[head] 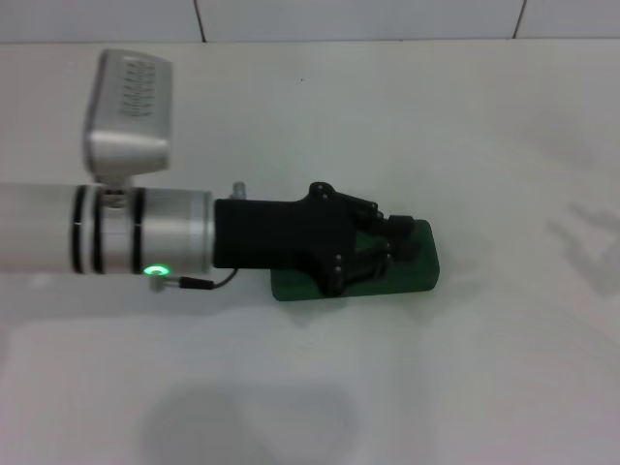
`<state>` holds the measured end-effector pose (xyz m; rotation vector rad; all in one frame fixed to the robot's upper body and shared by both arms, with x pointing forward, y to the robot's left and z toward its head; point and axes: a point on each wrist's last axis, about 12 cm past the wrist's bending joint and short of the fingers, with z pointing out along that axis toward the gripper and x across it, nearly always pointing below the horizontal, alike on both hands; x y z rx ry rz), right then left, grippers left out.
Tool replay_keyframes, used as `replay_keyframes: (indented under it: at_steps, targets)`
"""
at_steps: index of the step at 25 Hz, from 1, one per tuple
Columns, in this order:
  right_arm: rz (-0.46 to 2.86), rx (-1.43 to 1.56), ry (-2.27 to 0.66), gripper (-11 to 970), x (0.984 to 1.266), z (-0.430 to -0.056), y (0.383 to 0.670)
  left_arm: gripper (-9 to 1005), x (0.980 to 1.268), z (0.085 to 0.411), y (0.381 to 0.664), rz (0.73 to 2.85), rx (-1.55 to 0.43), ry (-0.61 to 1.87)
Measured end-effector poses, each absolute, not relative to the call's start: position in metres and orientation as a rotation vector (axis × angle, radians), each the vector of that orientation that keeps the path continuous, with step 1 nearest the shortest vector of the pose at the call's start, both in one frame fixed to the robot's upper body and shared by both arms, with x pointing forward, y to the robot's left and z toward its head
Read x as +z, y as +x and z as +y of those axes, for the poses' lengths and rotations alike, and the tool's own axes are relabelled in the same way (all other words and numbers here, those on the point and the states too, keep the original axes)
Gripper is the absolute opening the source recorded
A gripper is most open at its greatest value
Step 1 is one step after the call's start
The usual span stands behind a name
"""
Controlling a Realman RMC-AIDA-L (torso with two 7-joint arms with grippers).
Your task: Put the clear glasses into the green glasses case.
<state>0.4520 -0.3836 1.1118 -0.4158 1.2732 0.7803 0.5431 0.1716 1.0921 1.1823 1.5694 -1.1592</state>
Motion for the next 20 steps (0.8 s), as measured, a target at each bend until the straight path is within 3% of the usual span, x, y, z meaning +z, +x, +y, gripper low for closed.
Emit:
replay_keyframes:
  at_steps: [5,7,8,10,14,20]
  targets:
    - [1.348,0.858,-0.568,408,1.107,-0.361,0.467,196,1.115,0.194,0.525,1.394,-1.196,1.206]
    - [1.38,0.928,-0.657,416,1.106,-0.346,0.475,244,1.119,0.201,0.521,1.371,-1.21,1.182]
    - [1.392,0.962,-0.699,420,1.107,-0.339,0.48,269,1.129,0.226,0.516,1.327,-1.249,1.078]
    - [1.393,1.017,-0.779,428,1.11,-0.325,0.489,317,1.133,0.242,0.513,1.33,-1.277,1.031]
    - [1.364,1.065,-0.876,444,1.113,-0.303,0.5,500,1.138,0.28,0.508,1.4,-1.284,1.017]
    - [1.341,1.147,-0.979,500,1.115,-0.268,0.518,777,1.136,0.305,0.503,1.461,-1.262,1.002]
